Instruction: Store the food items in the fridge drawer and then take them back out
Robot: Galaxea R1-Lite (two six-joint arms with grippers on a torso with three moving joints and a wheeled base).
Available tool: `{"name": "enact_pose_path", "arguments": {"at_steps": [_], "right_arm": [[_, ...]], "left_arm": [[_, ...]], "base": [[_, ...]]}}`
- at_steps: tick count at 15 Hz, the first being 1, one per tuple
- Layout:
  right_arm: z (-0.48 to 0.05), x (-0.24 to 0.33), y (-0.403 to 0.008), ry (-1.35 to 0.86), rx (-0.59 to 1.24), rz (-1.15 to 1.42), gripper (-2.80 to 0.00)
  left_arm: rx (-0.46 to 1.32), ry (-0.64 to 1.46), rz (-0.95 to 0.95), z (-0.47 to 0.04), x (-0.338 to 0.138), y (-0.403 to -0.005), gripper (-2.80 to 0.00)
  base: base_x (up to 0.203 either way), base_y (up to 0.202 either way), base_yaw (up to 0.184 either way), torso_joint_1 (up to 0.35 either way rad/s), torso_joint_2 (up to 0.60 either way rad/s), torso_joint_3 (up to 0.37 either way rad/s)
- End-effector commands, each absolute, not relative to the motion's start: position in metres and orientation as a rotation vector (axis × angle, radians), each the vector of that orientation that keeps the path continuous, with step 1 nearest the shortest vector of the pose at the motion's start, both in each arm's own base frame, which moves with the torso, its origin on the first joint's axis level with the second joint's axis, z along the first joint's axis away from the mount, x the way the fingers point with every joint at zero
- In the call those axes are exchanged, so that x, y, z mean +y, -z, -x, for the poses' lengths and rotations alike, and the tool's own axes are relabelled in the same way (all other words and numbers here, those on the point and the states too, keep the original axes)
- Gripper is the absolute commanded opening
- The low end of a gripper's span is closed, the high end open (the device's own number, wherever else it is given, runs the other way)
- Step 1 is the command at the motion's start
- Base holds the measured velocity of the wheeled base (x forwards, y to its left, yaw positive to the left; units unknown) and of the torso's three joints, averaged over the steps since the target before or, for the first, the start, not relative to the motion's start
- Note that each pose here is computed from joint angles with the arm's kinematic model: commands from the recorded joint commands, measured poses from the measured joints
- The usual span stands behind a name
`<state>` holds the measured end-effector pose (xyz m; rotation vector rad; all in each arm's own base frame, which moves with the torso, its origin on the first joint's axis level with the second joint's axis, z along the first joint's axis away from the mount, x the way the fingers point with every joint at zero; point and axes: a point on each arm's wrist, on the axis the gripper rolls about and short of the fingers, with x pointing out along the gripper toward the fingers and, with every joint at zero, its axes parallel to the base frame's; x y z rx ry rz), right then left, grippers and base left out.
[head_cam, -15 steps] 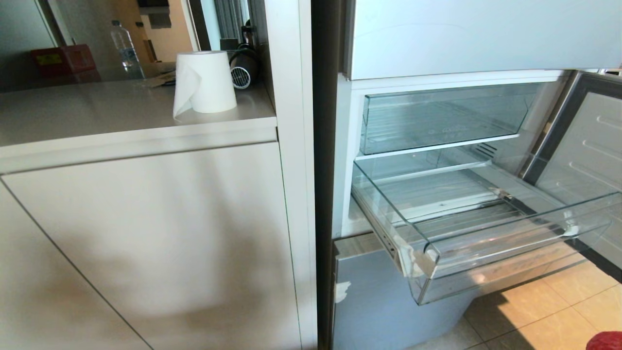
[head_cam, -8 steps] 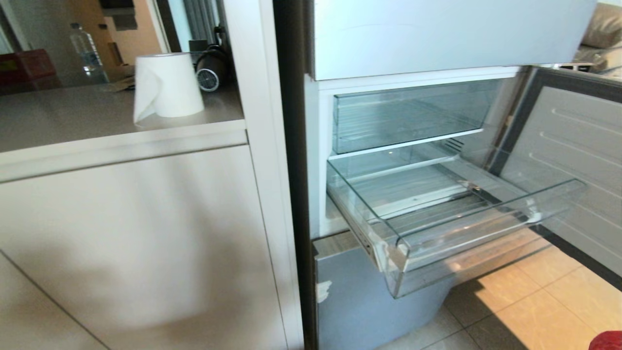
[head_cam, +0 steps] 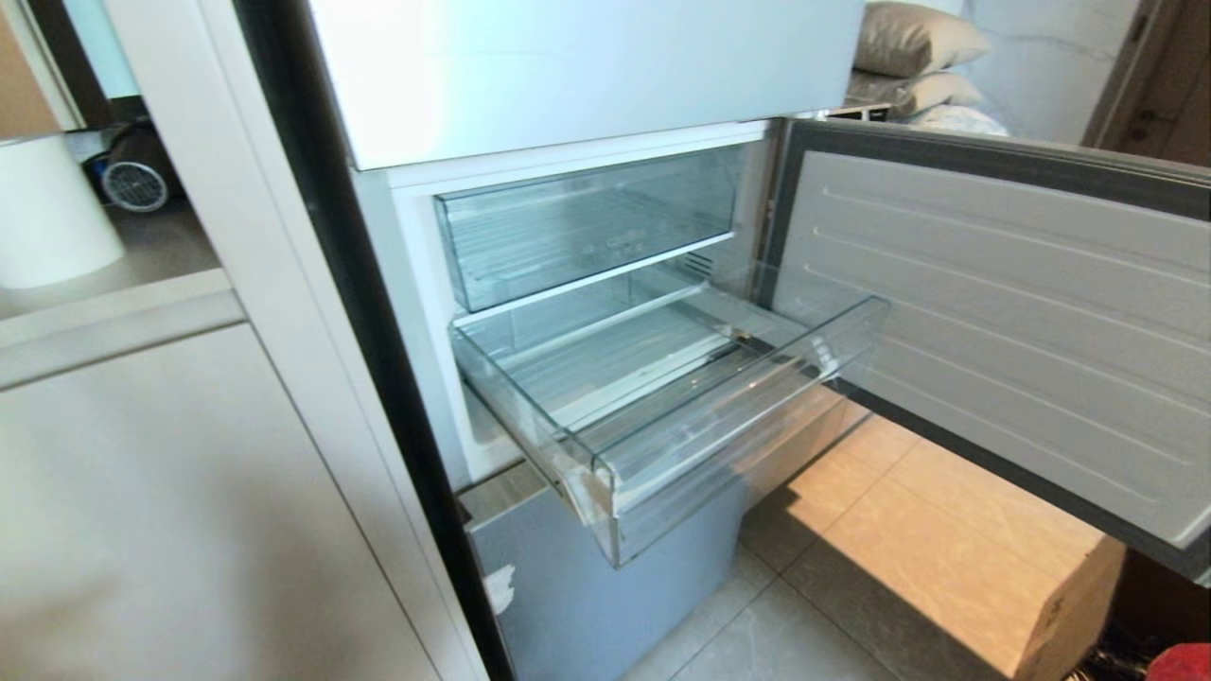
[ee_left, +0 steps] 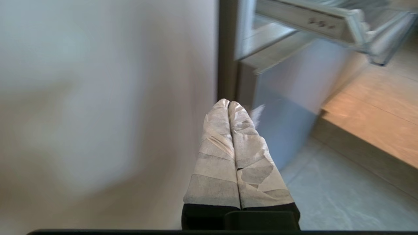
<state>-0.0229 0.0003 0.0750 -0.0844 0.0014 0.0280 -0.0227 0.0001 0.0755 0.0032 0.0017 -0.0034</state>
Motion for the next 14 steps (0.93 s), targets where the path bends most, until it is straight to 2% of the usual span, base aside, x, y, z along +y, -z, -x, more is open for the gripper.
{"name": "enact_pose_path", "arguments": {"at_steps": [1, 8, 11, 14], "right_arm": [[0.023, 0.0, -0.075, -0.029, 0.005, 0.086, -2.8], [0.023, 0.001, -0.075, -0.038, 0.001, 0.094, -2.8], [0.017, 0.001, -0.08, -0.033, 0.065, 0.092, -2.8], [-0.003, 0.0, -0.108, 0.03, 0.178, 0.01, -2.8]], "left_arm": [[0.002, 0.003, -0.003, 0.023, 0.0, -0.076, -2.8], [0.001, 0.002, -0.003, 0.023, 0.0, -0.076, -2.8], [0.002, 0.002, -0.003, 0.023, 0.0, -0.076, -2.8], [0.002, 0.002, -0.003, 0.023, 0.0, -0.075, -2.8]], "base": [[0.002, 0.008, -0.177, 0.002, 0.0, 0.002], [-0.001, 0.006, -0.154, 0.0, 0.0, 0.003], [0.0, 0.0, 0.0, 0.0, 0.0, 0.0], [0.0, 0.0, 0.0, 0.0, 0.0, 0.0]]}}
